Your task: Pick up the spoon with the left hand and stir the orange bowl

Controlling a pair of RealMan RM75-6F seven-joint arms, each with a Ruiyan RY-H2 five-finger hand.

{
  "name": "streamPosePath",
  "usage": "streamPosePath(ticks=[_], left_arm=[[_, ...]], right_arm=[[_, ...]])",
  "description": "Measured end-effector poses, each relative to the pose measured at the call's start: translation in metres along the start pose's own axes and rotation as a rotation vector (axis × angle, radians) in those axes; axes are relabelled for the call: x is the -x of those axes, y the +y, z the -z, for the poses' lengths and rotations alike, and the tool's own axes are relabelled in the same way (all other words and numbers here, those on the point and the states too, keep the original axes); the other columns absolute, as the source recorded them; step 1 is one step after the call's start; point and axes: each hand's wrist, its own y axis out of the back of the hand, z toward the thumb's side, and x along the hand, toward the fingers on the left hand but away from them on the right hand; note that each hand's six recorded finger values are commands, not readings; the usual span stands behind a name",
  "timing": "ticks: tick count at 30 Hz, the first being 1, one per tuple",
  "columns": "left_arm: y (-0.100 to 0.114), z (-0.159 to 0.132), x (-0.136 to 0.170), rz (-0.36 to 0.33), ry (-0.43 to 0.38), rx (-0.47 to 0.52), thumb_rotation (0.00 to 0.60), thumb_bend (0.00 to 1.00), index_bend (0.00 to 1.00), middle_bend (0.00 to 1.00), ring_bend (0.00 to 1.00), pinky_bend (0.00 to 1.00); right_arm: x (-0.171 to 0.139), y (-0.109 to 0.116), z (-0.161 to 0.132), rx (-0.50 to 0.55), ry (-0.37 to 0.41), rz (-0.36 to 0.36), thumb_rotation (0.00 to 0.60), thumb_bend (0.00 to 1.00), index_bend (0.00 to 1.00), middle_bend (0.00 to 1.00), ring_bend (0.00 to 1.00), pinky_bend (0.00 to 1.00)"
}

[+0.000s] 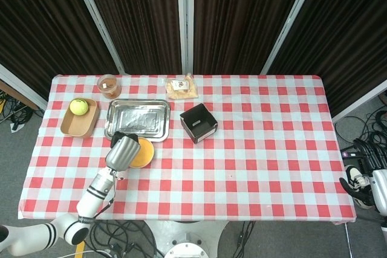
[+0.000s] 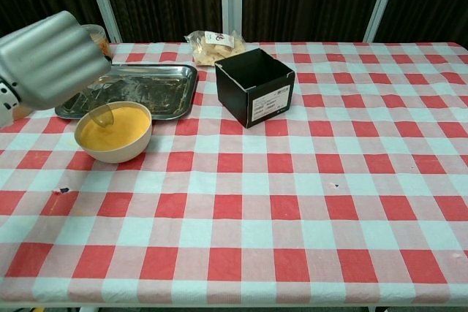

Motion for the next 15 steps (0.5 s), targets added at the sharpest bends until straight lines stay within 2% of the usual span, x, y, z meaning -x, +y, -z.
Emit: streamPosePath(ticks=[6, 11, 15], left_arm=[[0.0, 0.012, -0.006, 0.016, 0.029, 0.123, 0.6, 0.43, 0.7, 0.96, 0.94, 1.0], [-0.003, 0.025, -0.019, 0.058, 0.061, 0.362, 0.6, 0.43, 0.7, 0.96, 0.94, 1.0], [-0.017, 0.036, -0.034, 0.156, 0.098, 0.594, 0.6, 0.43, 0.68, 0.96, 0.94, 1.0]], right_arm=[[0.0, 0.001, 0.001, 0.001, 0.0, 0.002, 0.6, 0.2, 0.0, 0.08, 0.0, 0.0], [0.002, 0.0, 0.001, 0.002, 0.001, -0.002, 0.6, 0.2, 0.0, 0.08, 0.0, 0.0], [0.004, -0.002, 0.0, 0.001, 0.003, -0.009, 0.6, 0.2, 0.0, 0.08, 0.0, 0.0]])
